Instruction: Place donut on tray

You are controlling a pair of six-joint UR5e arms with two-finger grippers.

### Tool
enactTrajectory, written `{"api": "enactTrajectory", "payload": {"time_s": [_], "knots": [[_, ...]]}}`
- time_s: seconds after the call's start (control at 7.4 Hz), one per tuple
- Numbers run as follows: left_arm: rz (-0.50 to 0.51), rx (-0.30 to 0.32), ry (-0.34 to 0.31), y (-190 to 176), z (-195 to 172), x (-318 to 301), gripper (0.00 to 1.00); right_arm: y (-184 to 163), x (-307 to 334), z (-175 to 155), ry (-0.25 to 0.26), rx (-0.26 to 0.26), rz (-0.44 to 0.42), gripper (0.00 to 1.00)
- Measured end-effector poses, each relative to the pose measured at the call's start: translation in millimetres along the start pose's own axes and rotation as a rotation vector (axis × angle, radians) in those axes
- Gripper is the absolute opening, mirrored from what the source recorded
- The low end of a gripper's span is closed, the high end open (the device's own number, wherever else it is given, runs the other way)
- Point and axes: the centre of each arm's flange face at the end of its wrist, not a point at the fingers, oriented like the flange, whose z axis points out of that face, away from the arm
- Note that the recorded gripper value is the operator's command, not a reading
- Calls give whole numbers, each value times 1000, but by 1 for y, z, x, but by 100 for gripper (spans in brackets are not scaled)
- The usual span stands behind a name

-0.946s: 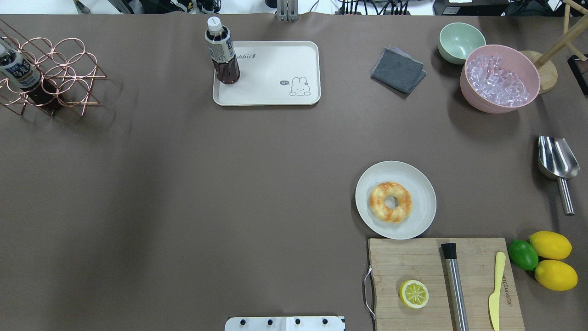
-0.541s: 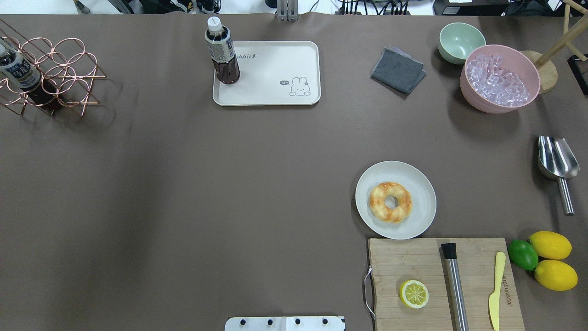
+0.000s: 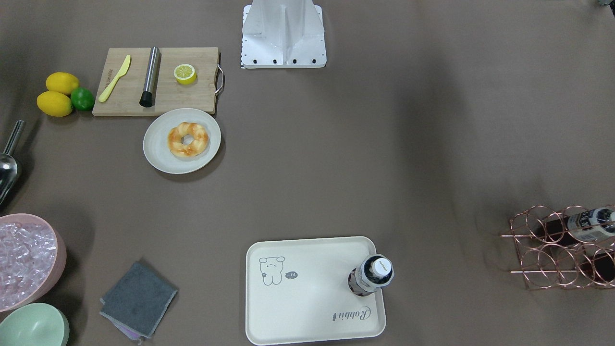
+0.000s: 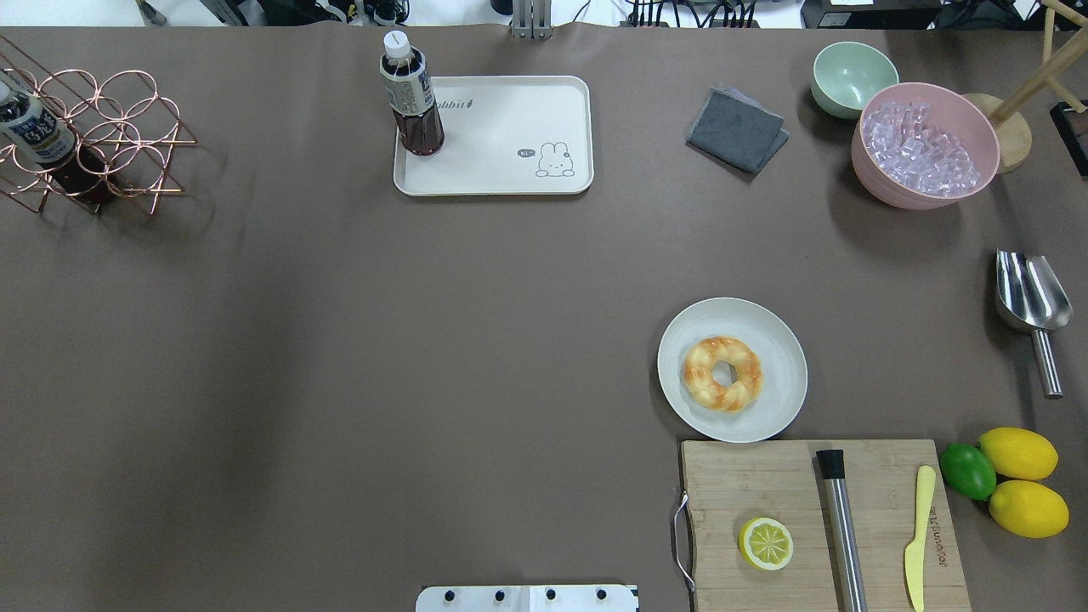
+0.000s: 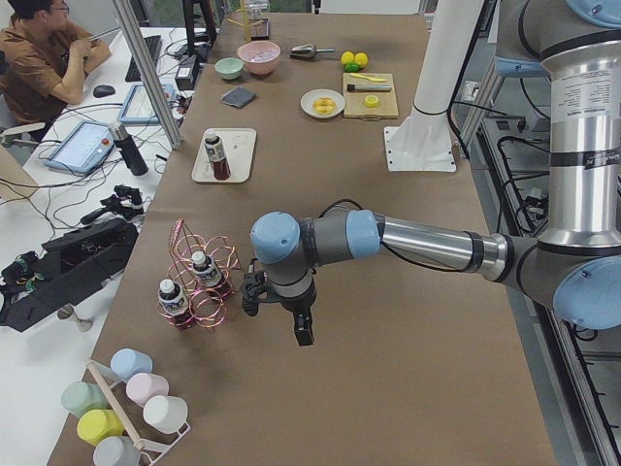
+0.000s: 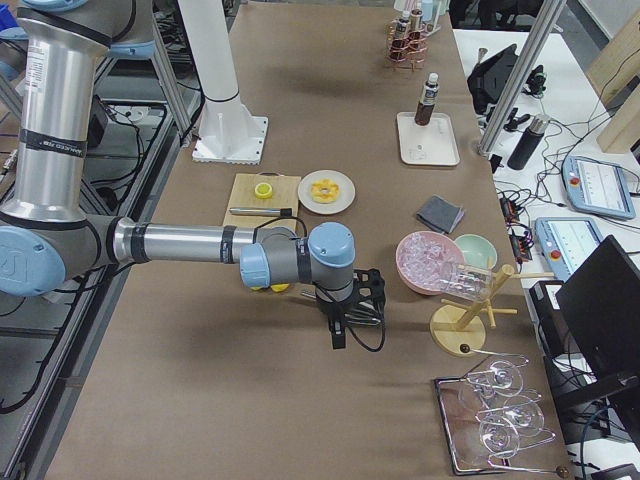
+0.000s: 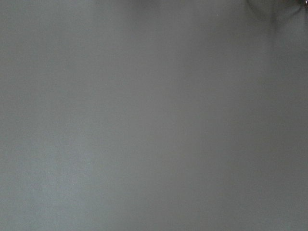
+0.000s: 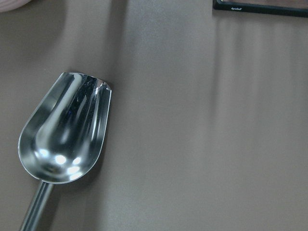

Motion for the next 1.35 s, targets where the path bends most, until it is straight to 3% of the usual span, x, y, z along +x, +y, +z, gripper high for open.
{"api": "enactTrajectory", "payload": {"time_s": [0.68, 1.08, 1.35], "knots": [[1, 1, -1, 0, 0, 0, 98, -16, -20, -7, -30, 20, 1, 96], [-5, -5, 0, 0, 4, -3, 98, -72, -96, -5, -65, 25, 49, 95], [-4, -5, 0, -1, 4, -3, 98, -113, -200, -2, -110, 24, 102, 95]]}}
